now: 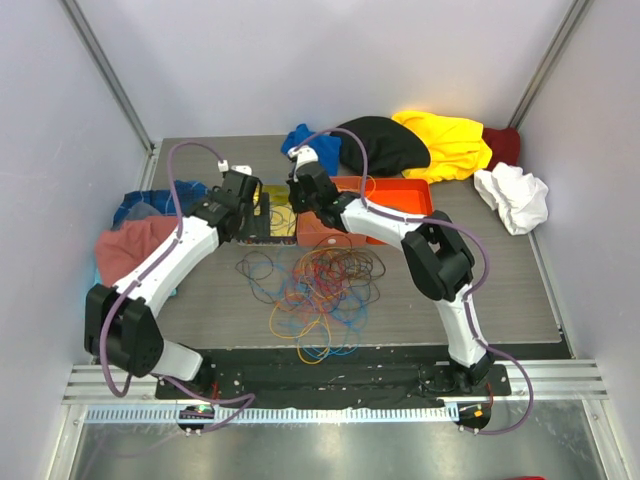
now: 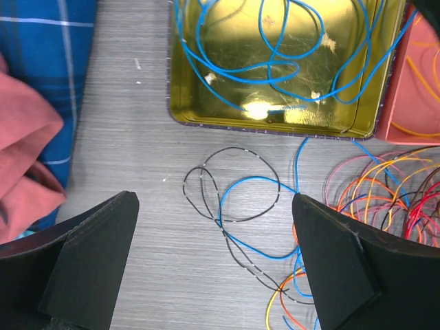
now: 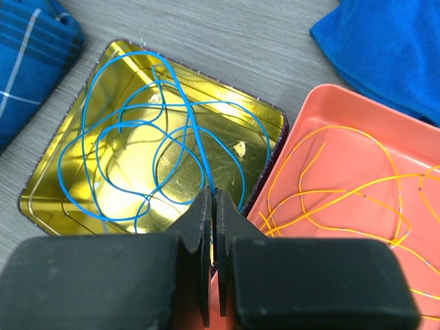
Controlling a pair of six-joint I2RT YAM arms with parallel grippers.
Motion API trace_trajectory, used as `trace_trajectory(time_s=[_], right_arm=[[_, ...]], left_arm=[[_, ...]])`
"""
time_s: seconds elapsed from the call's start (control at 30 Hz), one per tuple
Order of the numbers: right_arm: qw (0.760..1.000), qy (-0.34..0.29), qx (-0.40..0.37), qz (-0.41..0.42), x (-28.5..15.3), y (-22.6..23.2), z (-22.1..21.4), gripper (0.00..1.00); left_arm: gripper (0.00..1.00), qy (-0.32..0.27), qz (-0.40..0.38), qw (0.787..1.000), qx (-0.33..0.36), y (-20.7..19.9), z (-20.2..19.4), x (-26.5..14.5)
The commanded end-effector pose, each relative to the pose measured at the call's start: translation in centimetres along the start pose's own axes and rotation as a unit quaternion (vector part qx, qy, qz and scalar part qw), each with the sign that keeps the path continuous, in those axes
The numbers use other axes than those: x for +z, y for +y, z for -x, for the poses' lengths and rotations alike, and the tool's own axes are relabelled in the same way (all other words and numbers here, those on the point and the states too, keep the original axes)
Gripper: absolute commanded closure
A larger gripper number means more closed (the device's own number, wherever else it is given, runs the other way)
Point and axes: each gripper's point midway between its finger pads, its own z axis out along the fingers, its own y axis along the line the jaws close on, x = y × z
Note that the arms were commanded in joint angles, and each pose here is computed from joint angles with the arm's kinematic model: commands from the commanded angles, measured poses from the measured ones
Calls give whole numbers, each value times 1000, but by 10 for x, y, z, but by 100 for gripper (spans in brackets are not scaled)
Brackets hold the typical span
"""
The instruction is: Untangle the cables
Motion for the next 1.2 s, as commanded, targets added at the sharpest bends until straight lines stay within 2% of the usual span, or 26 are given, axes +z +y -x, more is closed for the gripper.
trace_trajectory(time_s=[0.0, 0.07, 0.13, 0.23, 0.27, 0.4, 0.67, 0.87, 0.97, 1.0, 1.03, 1.07, 1.1, 1.13, 1.17], right_arm=[[1000, -4, 7, 19, 3, 11, 7, 95], [1000, -6, 4, 27, 6, 16, 10, 92], [999, 17, -4, 32, 9, 21, 1, 88], [999, 25, -12, 33, 9, 24, 0, 66], [999, 22, -14, 30, 7, 25, 2, 55], [1000, 6, -20, 5, -5, 17, 16, 40], [997, -64, -6, -37, -63, 2, 72, 31], [993, -77, 8, -87, -111, -21, 84, 30], [989, -93, 38, -106, -150, -36, 82, 32], [990, -75, 35, -113, -155, -44, 58, 33], [988, -99, 47, -109, -180, -46, 70, 33], [988, -86, 47, -117, -185, -54, 49, 34], [987, -92, 50, -119, -197, -58, 48, 34], [985, -111, 57, -119, -218, -61, 56, 35], [985, -101, 55, -128, -226, -69, 40, 35]], left_arm=[[0, -67, 11, 997, -45, 7, 24, -13], [0, -70, 12, 996, -47, 8, 23, -14], [0, -75, 11, 996, -49, 9, 24, -16], [0, -76, 11, 996, -50, 9, 24, -16], [0, -75, 12, 996, -49, 10, 23, -16], [0, -81, 8, 995, -54, 9, 25, -18], [0, -101, -7, 993, -68, 5, 38, -27], [0, -104, -29, 992, -69, -4, 38, -28], [0, -108, -67, 991, -43, -26, 28, -29], [0, -128, -88, 988, -18, -51, 26, -38], [0, -131, -95, 987, 8, -65, 18, -40], [0, -132, -104, 985, 29, -80, 10, -43], [0, -131, -125, 981, 64, -107, -5, -53], [0, -122, -123, 982, 81, -117, -15, -51], [0, -115, -134, 981, 77, -128, -23, -53]])
